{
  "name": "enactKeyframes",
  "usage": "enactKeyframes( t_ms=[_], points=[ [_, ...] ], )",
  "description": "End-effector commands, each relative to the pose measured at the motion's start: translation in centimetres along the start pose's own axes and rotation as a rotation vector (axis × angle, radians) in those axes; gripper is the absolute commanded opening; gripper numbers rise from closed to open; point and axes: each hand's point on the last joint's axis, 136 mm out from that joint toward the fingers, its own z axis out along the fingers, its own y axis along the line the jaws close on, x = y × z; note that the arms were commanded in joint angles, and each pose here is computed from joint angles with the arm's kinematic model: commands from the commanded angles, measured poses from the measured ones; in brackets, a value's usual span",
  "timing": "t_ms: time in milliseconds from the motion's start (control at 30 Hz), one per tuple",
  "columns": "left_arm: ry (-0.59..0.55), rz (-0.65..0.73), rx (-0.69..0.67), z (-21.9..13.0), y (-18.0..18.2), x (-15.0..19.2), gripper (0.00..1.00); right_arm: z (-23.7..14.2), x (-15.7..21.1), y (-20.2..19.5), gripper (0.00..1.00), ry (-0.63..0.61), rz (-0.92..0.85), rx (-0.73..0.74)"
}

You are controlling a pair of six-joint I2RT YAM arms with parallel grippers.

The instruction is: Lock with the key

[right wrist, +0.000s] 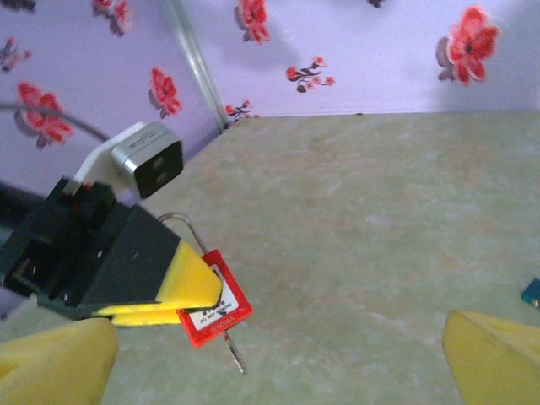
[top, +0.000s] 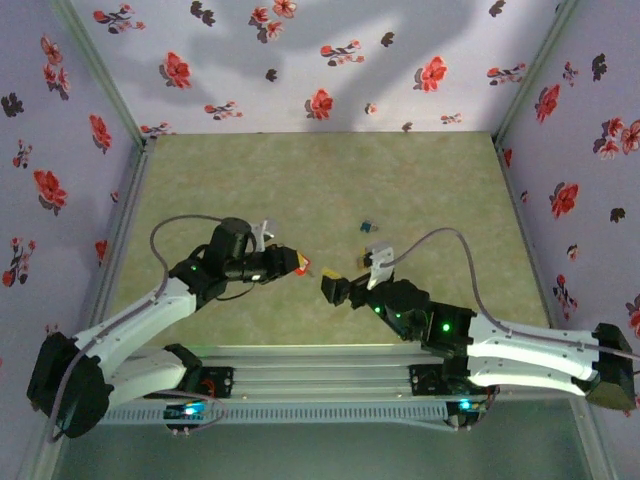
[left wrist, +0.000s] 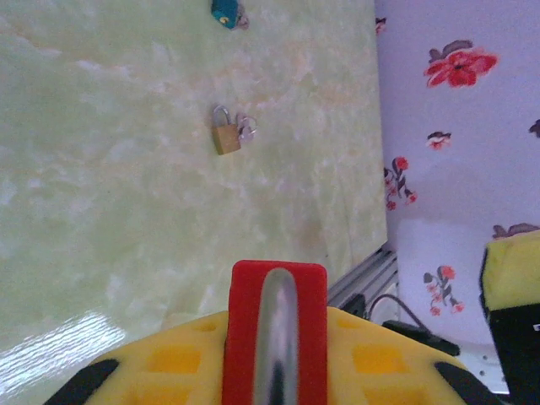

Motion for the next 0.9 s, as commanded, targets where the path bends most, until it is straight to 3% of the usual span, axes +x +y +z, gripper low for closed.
enactKeyframes(
  t_ms=[0, 533, 867],
  points=[
    [-0.073, -0.042, 0.111, 0.0, -1.9, -1.6, 0.00, 0.0, -0.2, -1.7, 0.99, -0.015, 0.199, 0.076],
    [-0.204, -0.152, 0.243, 1.4, -2.2, -4.1, 0.00, 0.8, -0.3, -3.3, 0.99, -0.054, 0.692, 0.167],
    [-0.240, -0.206, 0.301, 2.6, -2.0, -4.6, 0.00, 2.6, 0.6, -3.0, 0.95, -0.049, 0.858, 0.224]
  ],
)
